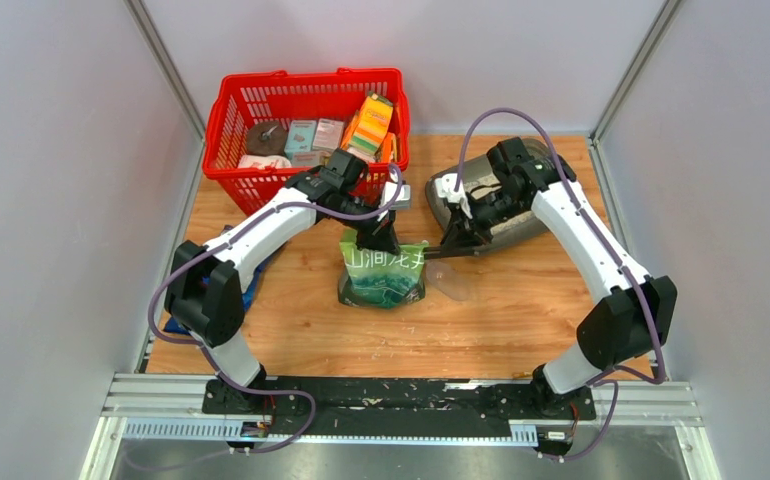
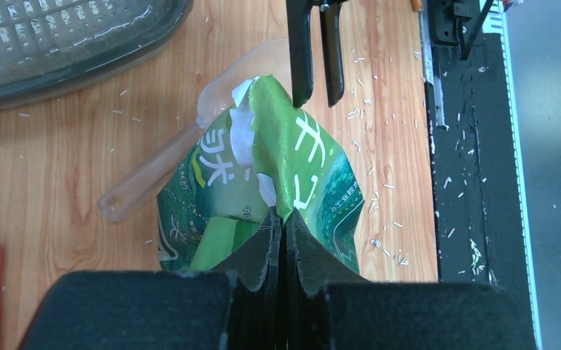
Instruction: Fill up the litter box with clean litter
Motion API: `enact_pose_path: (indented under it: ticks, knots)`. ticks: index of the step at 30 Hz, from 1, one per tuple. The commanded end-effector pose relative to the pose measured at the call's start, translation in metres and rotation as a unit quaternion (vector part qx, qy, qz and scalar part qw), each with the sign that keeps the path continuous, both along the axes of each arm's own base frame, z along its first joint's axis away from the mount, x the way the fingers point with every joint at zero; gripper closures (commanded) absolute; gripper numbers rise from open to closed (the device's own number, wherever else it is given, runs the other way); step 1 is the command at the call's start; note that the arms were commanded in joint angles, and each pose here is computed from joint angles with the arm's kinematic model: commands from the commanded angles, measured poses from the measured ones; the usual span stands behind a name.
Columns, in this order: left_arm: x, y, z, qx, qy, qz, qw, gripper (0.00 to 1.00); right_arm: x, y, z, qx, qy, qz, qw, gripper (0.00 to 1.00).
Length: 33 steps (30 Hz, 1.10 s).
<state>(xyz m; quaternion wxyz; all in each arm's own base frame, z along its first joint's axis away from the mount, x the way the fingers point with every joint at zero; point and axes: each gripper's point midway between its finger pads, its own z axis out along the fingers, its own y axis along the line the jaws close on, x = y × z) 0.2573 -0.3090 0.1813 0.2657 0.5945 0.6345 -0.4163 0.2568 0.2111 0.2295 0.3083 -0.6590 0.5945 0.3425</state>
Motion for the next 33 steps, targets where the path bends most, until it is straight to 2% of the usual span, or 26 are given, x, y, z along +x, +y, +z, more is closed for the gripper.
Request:
enact_pose_path:
  ticks: [1, 11, 33]
  knots:
    - [0.01, -0.017, 0.021, -0.041, -0.031, -0.015, 0.999, 0.97, 0.009, 0.001, 0.004, -0.003, -0.047, 0.0, 0.999, 1.0]
    - [0.01, -0.017, 0.019, -0.041, -0.024, -0.012, 0.999, 0.97, 0.015, 0.013, 0.037, 0.034, -0.079, -0.002, 0.996, 1.0]
    - [0.017, -0.022, 0.03, -0.057, -0.025, 0.005, 0.998, 0.97, 0.007, 0.027, -0.008, 0.005, -0.046, 0.026, 0.999, 1.0]
